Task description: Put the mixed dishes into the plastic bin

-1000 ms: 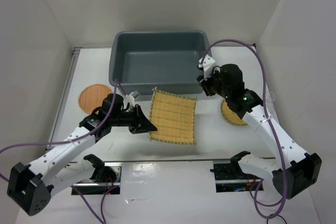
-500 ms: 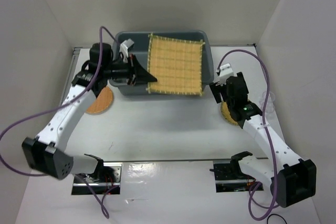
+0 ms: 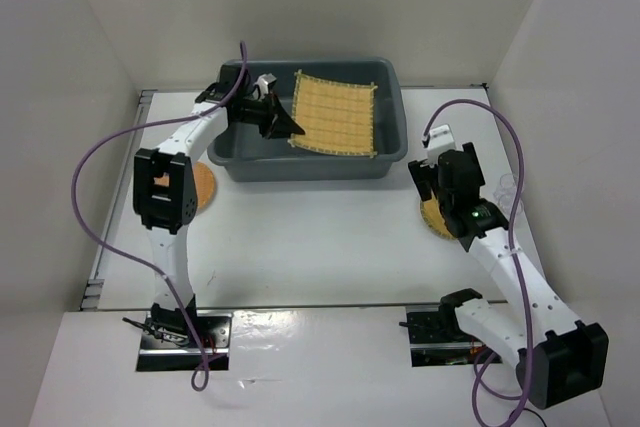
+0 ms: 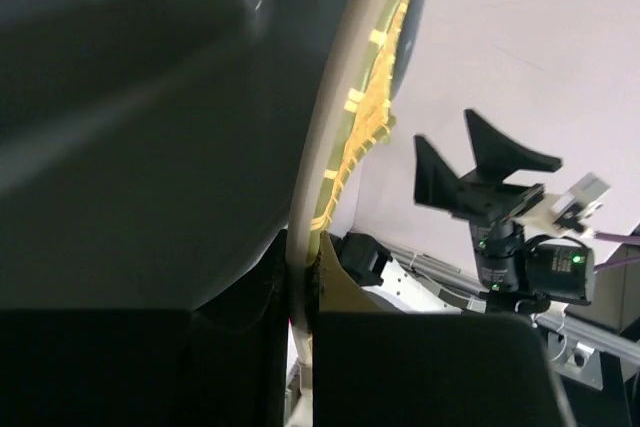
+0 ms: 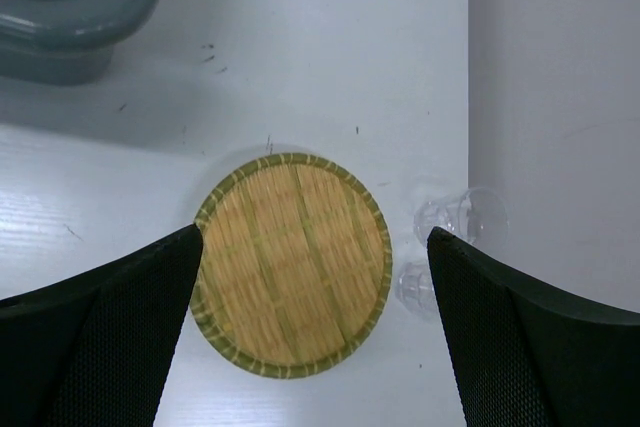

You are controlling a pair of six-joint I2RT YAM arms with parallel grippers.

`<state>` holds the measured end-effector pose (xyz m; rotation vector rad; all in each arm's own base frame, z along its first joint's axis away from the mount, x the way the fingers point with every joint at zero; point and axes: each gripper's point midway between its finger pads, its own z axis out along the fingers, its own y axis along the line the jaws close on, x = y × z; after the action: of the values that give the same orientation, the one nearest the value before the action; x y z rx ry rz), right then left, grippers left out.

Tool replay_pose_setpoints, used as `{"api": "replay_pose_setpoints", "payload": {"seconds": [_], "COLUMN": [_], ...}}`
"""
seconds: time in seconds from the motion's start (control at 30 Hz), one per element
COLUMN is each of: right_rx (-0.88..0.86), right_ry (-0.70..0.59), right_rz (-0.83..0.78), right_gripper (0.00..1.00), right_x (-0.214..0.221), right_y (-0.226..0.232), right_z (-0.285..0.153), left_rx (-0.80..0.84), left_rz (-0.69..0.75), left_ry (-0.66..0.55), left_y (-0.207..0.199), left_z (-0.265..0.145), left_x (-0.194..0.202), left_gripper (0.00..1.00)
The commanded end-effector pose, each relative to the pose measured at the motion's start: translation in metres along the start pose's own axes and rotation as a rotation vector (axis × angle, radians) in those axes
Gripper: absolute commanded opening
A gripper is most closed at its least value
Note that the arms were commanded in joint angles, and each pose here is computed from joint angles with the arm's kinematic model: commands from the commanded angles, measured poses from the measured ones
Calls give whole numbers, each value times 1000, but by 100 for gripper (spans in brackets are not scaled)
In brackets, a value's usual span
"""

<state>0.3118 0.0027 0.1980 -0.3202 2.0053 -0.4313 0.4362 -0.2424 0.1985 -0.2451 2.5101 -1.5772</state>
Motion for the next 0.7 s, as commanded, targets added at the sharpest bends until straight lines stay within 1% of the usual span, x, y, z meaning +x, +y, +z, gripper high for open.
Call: {"api": "replay_pose_setpoints", "payload": {"seconds": [0.0,0.03,0.07,0.1,0.13,0.17,0.2,0.27,0.3,0.33,0.37,0.4,0.43,0.47,0.57,0.63,0.67], "right_rx": [30,30,18,0,-5,-8,-5,1,-5,-14,-14,-23,-21,-21,-21,-10,-10], "right_ry": [25,28,37,33,44,55,47,59,47,45,45,42,34,34,34,37,37], "right_rz": [22,21,27,28,29,24,27,29,33,33,33,33,37,37,37,36,36], "right_gripper": [97,97,97,97,97,97,97,97,97,97,97,97,97,97,97,97,97], "right_x": [4,6,8,8,14,19,17,22,19,21,21,20,18,18,20,20,20], "right_y": [-11,-11,-9,-6,-6,-4,-5,-6,-5,-3,-3,-2,-2,-2,-1,-3,-3], "right_z": [-12,-15,-15,-17,-18,-17,-17,-15,-15,-16,-16,-15,-15,-15,-14,-14,-14], "left_rx": [128,131,158,171,170,200,194,187,202,187,200,229,237,233,204,196,179], "left_rz": [214,222,246,255,228,261,246,218,253,216,234,177,151,162,112,112,101], "left_ry": [-39,-43,-56,-56,-40,-52,-45,-25,-41,-13,-13,19,43,24,47,36,38], "left_y": [-55,-58,-78,-83,-74,-94,-83,-83,-87,-85,-86,-71,-67,-65,-45,-41,-31], "left_z": [-6,-4,-10,-9,-1,-7,3,6,10,16,17,30,33,40,63,66,70], "left_x": [-30,-36,-43,-47,-54,-59,-68,-73,-85,-80,-82,-86,-84,-86,-85,-87,-88], "left_gripper": [0,0,0,0,0,0,0,0,0,0,0,0,0,0,0,0,0]}}
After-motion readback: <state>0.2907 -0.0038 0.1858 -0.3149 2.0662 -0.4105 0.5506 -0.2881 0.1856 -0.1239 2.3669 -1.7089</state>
